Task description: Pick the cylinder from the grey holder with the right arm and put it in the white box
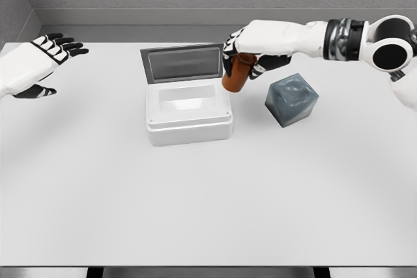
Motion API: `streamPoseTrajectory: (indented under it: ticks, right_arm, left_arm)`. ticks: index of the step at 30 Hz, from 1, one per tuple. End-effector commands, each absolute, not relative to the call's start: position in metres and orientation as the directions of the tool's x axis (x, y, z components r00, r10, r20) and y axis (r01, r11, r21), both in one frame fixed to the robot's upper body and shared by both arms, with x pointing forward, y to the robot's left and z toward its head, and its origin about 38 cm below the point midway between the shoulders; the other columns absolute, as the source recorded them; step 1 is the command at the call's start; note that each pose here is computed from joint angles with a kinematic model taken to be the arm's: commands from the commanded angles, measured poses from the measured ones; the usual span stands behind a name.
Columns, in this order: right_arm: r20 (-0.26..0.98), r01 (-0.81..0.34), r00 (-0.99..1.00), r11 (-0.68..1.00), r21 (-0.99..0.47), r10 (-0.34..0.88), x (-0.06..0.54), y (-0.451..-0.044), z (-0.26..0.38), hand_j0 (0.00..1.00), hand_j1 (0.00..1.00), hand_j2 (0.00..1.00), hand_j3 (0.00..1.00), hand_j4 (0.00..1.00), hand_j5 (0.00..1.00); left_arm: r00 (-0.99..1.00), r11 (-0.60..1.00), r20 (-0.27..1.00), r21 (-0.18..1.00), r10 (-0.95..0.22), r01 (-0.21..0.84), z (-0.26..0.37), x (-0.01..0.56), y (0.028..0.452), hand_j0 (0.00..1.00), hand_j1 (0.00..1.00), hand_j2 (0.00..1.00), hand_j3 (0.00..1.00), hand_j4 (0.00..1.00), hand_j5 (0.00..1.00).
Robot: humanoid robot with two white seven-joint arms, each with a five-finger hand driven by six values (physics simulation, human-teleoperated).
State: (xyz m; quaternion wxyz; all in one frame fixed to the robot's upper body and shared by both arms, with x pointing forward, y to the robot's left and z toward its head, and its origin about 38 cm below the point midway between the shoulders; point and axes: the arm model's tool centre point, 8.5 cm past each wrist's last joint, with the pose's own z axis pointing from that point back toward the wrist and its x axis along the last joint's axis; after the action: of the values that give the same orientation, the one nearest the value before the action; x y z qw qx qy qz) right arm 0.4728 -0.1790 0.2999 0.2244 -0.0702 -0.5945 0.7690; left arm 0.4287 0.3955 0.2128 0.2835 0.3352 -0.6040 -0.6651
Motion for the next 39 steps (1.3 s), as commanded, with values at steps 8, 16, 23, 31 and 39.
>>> streamPoseTrajectory:
  ticks: [8,16,23,31,39]
  right_arm:
    - [0.171,-0.266,-0.902,-0.199,-0.943,0.396,0.470,-0.158,0.297,0.40,0.40,0.40,0.40,0.40,0.40]
    - [0.181,-0.286,-0.886,-0.196,-0.938,0.427,0.474,-0.154,0.298,1.00,1.00,1.00,1.00,1.00,1.00]
    - [0.179,-0.284,-0.889,-0.199,-0.938,0.422,0.473,-0.153,0.297,1.00,1.00,1.00,1.00,1.00,1.00]
    - [0.096,-0.212,-0.896,-0.228,-0.950,0.433,0.453,-0.192,0.321,1.00,1.00,1.00,1.00,1.00,1.00]
    - [0.034,-0.161,-0.826,-0.178,-0.971,0.562,0.434,-0.309,0.341,1.00,1.00,1.00,1.00,1.00,1.00]
  left_arm:
    - [-0.615,-0.104,-0.098,0.994,-0.783,-0.026,0.213,0.428,0.396,1.00,1.00,1.00,1.00,1.00,1.00]
    - [-0.614,-0.104,-0.099,0.994,-0.783,-0.027,0.213,0.428,0.396,1.00,1.00,1.00,1.00,1.00,1.00]
    - [-0.614,-0.104,-0.100,0.994,-0.783,-0.029,0.214,0.429,0.396,1.00,1.00,1.00,1.00,1.00,1.00]
    - [-0.612,-0.098,-0.098,0.995,-0.785,-0.033,0.215,0.429,0.396,1.00,1.00,1.00,1.00,1.00,1.00]
    - [-0.623,0.014,0.059,0.997,-0.780,0.076,0.205,0.480,0.340,1.00,1.00,1.00,1.00,1.00,1.00]
